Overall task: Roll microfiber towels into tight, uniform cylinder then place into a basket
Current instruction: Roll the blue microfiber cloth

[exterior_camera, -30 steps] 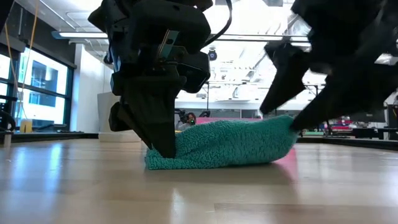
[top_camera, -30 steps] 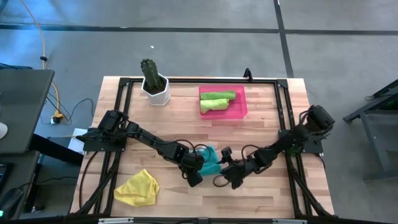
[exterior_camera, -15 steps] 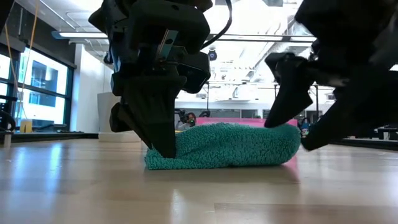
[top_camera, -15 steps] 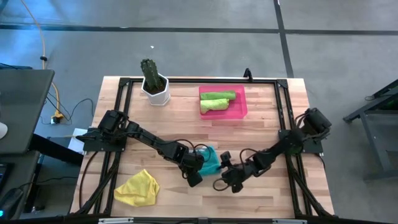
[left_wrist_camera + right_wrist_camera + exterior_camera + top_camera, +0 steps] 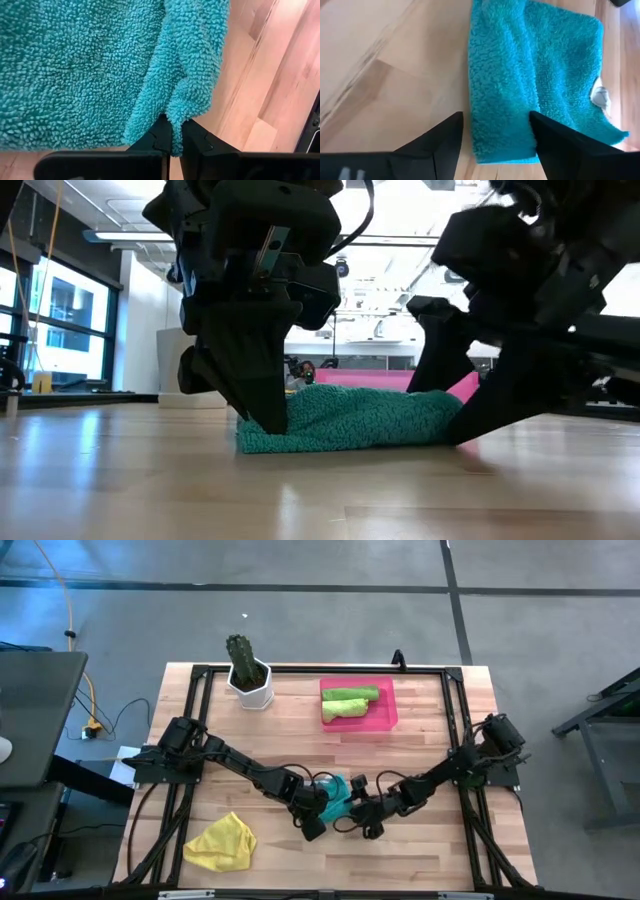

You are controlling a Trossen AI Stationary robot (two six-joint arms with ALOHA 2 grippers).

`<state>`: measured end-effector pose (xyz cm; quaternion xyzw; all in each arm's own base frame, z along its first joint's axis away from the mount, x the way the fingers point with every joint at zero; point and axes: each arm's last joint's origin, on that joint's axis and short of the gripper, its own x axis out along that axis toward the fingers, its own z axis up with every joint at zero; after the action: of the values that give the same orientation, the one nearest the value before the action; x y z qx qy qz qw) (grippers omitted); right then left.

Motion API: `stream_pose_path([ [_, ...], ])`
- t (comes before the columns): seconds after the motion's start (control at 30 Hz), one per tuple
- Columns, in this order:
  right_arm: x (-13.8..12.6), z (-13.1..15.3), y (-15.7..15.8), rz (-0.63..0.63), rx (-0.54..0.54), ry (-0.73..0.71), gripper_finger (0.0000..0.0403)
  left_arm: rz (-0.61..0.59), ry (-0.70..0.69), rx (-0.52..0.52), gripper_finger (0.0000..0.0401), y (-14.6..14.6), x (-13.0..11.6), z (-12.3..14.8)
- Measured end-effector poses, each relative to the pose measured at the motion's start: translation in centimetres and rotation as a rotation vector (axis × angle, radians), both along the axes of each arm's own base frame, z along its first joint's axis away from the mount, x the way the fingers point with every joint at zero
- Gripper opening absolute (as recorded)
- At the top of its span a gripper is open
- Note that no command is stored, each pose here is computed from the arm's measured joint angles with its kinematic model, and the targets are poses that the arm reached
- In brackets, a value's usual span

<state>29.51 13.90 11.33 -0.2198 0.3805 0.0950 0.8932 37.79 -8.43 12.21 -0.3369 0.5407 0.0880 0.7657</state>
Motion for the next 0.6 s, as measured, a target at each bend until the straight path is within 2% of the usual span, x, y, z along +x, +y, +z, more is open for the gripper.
stream_pose_path([
  [0.2, 0.4, -1.1, -0.3, 0.004, 0.022, 0.028, 0.0183, -0.004, -0.008, -0.002, 0.0008, 0.0, 0.1, 0.0],
  [0.3, 0.4, -1.4, -0.2, 0.004, 0.020, 0.038, 0.0143, -0.027, -0.034, 0.003, 0.0008, 0.0, 0.2, 0.2],
  [0.53, 0.3, -1.6, -0.2, -0.037, 0.090, 0.064, 0.0027, -0.092, -0.072, 0.041, 0.0008, 0.0, -0.2, 1.6],
  [0.6, 0.4, -1.6, -0.4, -0.047, 0.125, 0.077, 0.0010, -0.103, -0.094, 0.047, 0.0008, 0.0, -0.3, 2.3],
])
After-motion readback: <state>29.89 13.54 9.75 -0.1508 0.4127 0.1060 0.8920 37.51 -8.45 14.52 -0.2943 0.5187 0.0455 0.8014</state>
